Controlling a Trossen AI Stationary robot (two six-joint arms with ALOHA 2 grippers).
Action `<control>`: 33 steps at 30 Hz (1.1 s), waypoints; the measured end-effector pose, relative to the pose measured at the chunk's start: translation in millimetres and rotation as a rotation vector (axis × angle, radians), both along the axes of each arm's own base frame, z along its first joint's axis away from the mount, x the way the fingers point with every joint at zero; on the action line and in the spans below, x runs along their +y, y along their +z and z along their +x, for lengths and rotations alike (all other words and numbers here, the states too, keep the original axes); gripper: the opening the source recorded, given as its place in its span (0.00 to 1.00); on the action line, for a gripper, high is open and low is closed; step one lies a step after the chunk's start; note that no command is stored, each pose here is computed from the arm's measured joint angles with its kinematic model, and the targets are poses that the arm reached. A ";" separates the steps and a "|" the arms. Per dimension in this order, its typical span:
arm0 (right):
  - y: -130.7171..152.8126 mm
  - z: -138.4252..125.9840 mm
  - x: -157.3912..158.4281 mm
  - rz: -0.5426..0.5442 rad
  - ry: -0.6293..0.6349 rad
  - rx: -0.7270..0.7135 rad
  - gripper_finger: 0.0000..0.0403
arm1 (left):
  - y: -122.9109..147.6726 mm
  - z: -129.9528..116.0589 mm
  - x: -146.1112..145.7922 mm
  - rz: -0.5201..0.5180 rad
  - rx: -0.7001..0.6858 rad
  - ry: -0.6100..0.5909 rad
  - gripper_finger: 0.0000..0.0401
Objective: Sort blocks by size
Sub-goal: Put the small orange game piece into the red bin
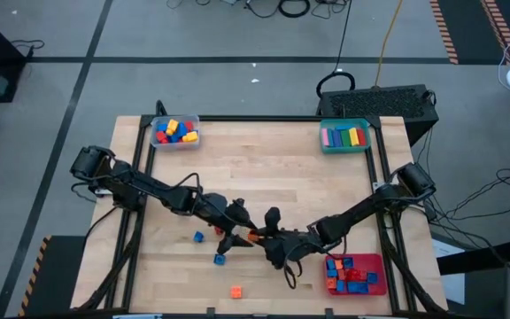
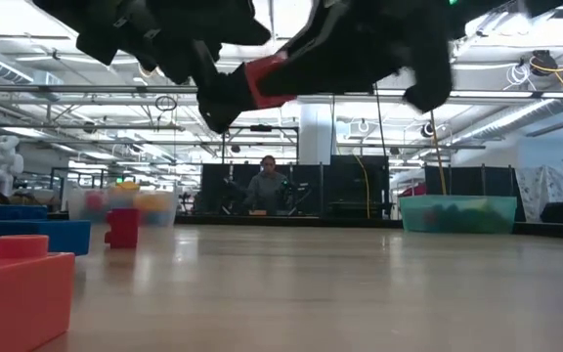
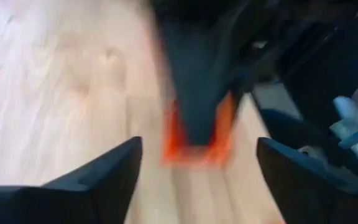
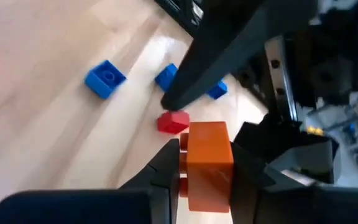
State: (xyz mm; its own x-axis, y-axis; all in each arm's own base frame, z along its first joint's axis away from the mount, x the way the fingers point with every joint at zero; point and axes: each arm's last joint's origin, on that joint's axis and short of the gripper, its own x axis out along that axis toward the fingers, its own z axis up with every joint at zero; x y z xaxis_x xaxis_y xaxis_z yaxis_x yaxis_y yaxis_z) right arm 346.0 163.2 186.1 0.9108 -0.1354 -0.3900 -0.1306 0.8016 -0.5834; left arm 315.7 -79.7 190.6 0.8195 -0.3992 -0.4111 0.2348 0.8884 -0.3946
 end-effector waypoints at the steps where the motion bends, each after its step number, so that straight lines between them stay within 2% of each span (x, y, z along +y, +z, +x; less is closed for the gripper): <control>1: 3.4 -4.3 3.3 0.035 -0.016 0.000 0.19 | 0.3 -2.5 1.6 0.007 0.028 0.003 0.80; 4: 16.2 -21.5 10.8 0.170 -0.076 0.022 0.20 | 2.6 -10.3 7.1 0.053 0.097 0.033 0.87; 9: 33.0 -59.9 23.9 0.407 -0.169 0.115 0.19 | 13.1 -34.4 8.7 0.261 0.186 0.217 0.88; 14: 44.1 -99.0 45.3 0.576 -0.202 0.181 0.20 | 26.2 -55.2 -4.4 0.382 0.172 0.354 0.88; 22: 44.6 -141.7 77.8 0.757 -0.213 0.243 0.20 | 33.5 -72.5 -28.6 0.394 0.137 0.369 0.88; 25: 42.6 -152.3 83.5 0.807 -0.241 0.268 0.20 | 29.7 -77.0 -28.9 0.340 0.193 0.434 0.88; 30: 39.1 -163.3 86.1 0.870 -0.316 0.296 0.20 | 18.9 -89.7 -25.2 0.378 0.333 0.495 0.88; 33: 37.1 -170.2 87.5 0.894 -0.352 0.316 0.20 | 16.2 -95.9 -28.8 0.394 0.367 0.492 0.88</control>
